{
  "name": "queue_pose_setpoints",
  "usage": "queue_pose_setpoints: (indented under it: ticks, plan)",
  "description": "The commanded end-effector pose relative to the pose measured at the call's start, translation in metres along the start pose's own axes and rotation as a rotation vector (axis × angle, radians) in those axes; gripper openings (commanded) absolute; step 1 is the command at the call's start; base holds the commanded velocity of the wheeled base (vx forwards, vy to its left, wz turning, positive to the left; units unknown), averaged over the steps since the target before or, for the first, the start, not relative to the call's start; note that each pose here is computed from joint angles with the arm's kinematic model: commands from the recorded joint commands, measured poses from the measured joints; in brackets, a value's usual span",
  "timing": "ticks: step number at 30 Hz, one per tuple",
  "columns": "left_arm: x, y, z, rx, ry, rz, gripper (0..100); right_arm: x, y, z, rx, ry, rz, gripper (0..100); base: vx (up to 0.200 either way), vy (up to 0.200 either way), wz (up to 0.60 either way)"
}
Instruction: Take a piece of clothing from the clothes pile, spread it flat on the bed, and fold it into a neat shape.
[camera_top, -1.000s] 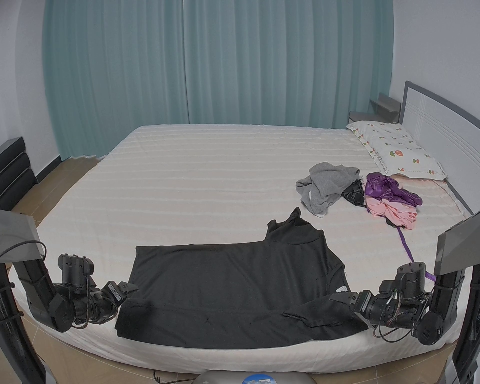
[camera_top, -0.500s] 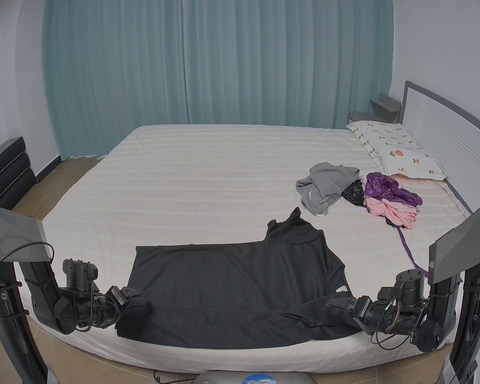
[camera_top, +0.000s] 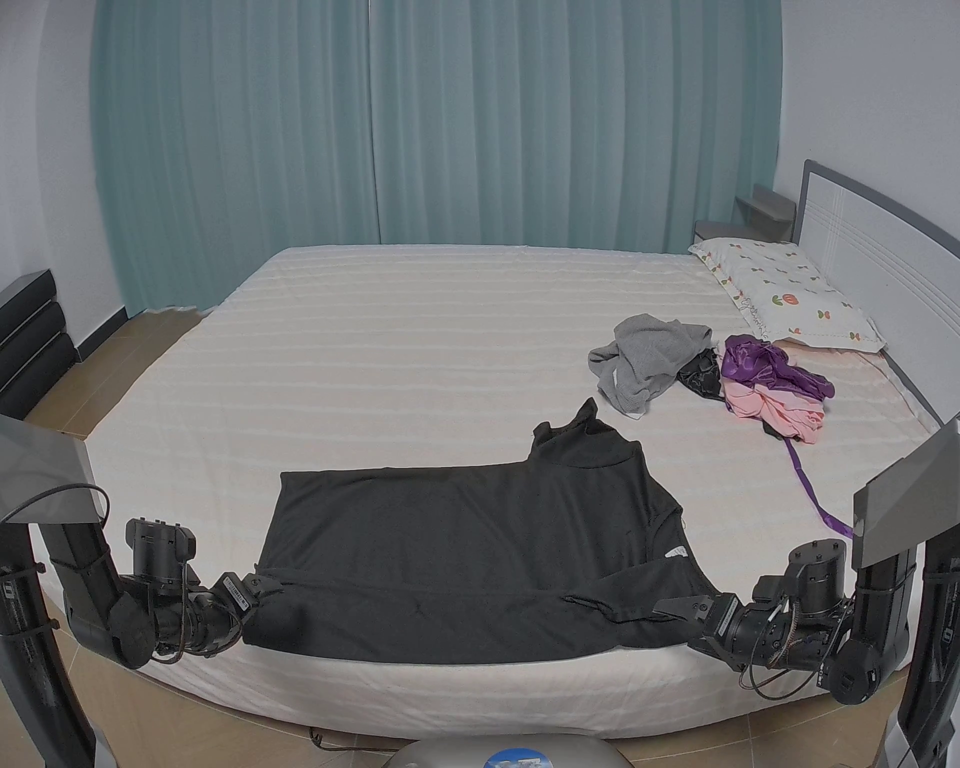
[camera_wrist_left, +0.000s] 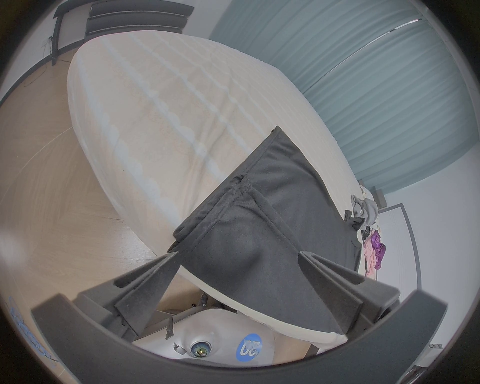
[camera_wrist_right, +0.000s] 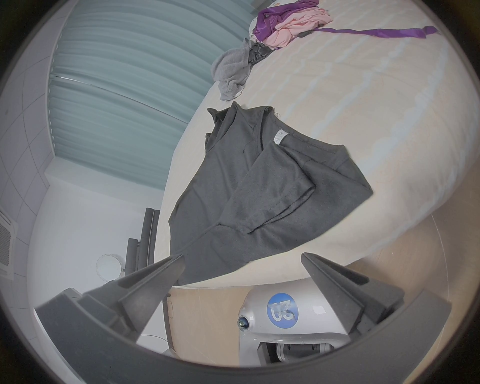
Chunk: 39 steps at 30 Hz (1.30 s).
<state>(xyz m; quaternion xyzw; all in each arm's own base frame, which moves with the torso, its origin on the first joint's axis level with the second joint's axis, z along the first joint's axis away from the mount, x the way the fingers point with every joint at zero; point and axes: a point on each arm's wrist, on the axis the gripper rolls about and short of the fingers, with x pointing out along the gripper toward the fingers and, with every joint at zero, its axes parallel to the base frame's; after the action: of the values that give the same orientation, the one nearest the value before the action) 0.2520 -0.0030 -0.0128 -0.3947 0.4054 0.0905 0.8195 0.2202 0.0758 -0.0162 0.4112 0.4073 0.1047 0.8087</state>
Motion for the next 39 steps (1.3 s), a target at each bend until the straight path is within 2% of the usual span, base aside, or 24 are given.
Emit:
queue_pose_setpoints:
  ticks: [1,15,20,27,35,39]
  plan:
    - [0.001,0.0,0.0,-0.001,-0.001,0.0,100,0.001,0.0,0.001,-0.003,-0.003,0.009,100,0.0,0.0,0.0]
    - [-0.001,0.0,0.001,-0.02,0.013,-0.021,100,0.005,-0.002,0.003,0.004,-0.011,0.005,100,0.0,0.0,0.0]
    - [-0.001,-0.001,0.002,-0.036,0.011,-0.023,100,0.015,0.005,0.013,0.091,-0.048,0.05,100,0.0,0.0,0.0]
    - [0.001,-0.002,0.004,-0.034,-0.003,-0.037,100,0.038,0.012,0.017,0.052,-0.056,0.094,100,0.0,0.0,0.0]
    - [0.007,-0.006,0.007,-0.028,-0.018,-0.043,100,0.05,0.011,0.018,0.0,-0.038,0.037,100,0.0,0.0,0.0]
    - [0.007,-0.006,0.006,-0.029,-0.016,-0.041,100,0.059,0.012,0.018,-0.031,-0.049,-0.019,100,0.0,0.0,0.0]
